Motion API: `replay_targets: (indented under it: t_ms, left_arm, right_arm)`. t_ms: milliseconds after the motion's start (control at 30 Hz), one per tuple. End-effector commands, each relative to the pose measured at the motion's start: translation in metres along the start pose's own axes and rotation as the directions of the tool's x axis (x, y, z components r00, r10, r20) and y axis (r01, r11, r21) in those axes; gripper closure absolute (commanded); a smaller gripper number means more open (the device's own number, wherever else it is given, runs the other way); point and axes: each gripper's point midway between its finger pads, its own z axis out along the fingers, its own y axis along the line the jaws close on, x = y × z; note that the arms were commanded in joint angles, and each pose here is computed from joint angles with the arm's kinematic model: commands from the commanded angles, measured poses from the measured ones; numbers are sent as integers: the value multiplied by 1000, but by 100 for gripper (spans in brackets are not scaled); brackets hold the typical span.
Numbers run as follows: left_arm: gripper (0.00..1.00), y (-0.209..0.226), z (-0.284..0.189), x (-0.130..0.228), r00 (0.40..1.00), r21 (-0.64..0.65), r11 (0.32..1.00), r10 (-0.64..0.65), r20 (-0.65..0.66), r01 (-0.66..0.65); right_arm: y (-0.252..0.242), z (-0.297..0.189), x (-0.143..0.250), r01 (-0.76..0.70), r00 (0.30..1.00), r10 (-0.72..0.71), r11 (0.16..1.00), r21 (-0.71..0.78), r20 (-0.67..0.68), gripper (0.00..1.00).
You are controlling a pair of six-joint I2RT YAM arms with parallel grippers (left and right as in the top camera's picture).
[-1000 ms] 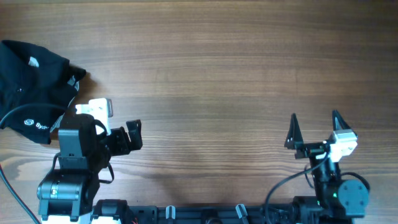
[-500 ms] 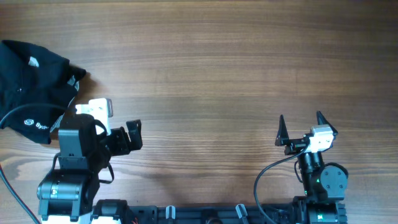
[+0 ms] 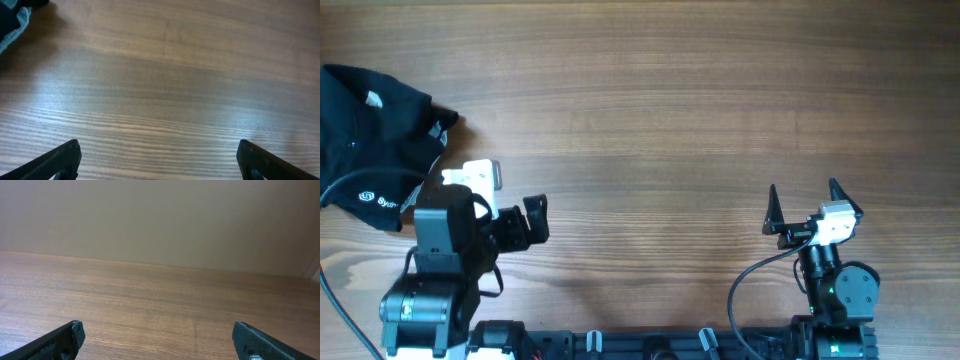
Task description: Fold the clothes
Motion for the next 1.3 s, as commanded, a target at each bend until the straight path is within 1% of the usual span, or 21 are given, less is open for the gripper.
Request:
replay_targets:
  t_ms: [0, 67, 133, 233, 300, 400, 467, 500, 533, 633, 667, 700, 867, 1267]
  left_arm:
    - [0, 5, -10, 2, 997, -1, 1000, -15, 76, 15]
    - [0, 13, -5, 3, 988, -3, 999, -35, 153, 36]
    - [0, 19, 9, 9, 969, 24, 999, -49, 243, 45]
    - [0, 23, 27, 15, 927, 57, 998, -38, 372, 17]
    - [0, 25, 39, 16, 873, 84, 996, -41, 486, 0]
    - [0, 27, 44, 10, 794, 97, 995, -31, 607, -35]
    - [0, 28, 38, -2, 715, 89, 995, -24, 698, -53]
    - [0, 33, 33, -7, 693, 67, 997, -24, 721, -35]
    - [0, 36, 31, -9, 682, 53, 998, -24, 731, -22]
    - [0, 36, 32, -8, 685, 56, 998, -25, 728, -22]
    - [0, 34, 35, -6, 699, 65, 997, -25, 715, -31]
    - [0, 32, 42, 2, 730, 75, 997, -27, 683, -34]
    - [0, 26, 42, 2, 731, 103, 993, -34, 681, -49]
    - [0, 26, 42, 2, 731, 103, 993, -34, 681, -49]
  right_arm:
    - [2, 0, 0, 8, 1000, -8, 1000, -11, 0, 0]
    - [2, 0, 0, 8, 1000, -8, 1000, -11, 0, 0]
    - [2, 0, 0, 8, 1000, -8, 1000, -11, 0, 0]
    - [2, 0, 0, 8, 1000, -8, 1000, -11, 0, 0]
    - [2, 0, 0, 8, 1000, -8, 1000, -11, 0, 0]
    - [2, 0, 0, 8, 1000, -8, 1000, -11, 0, 0]
    - [2, 0, 0, 8, 1000, -8, 1000, -11, 0, 0]
    - [2, 0, 0, 8, 1000, -8, 1000, -11, 0, 0]
    - [2, 0, 0, 8, 1000, -8, 1000, -11, 0, 0]
    - [2, 0, 0, 8, 1000, -8, 1000, -11, 0, 0]
    - [2, 0, 0, 8, 1000, -8, 1000, -11, 0, 0]
    - [2, 0, 0, 8, 1000, -8, 1000, -11, 0, 0]
    - [2, 0, 0, 8, 1000, -8, 1000, -11, 0, 0]
    - [2, 0, 0, 8, 1000, -8, 1000, -11, 0, 0]
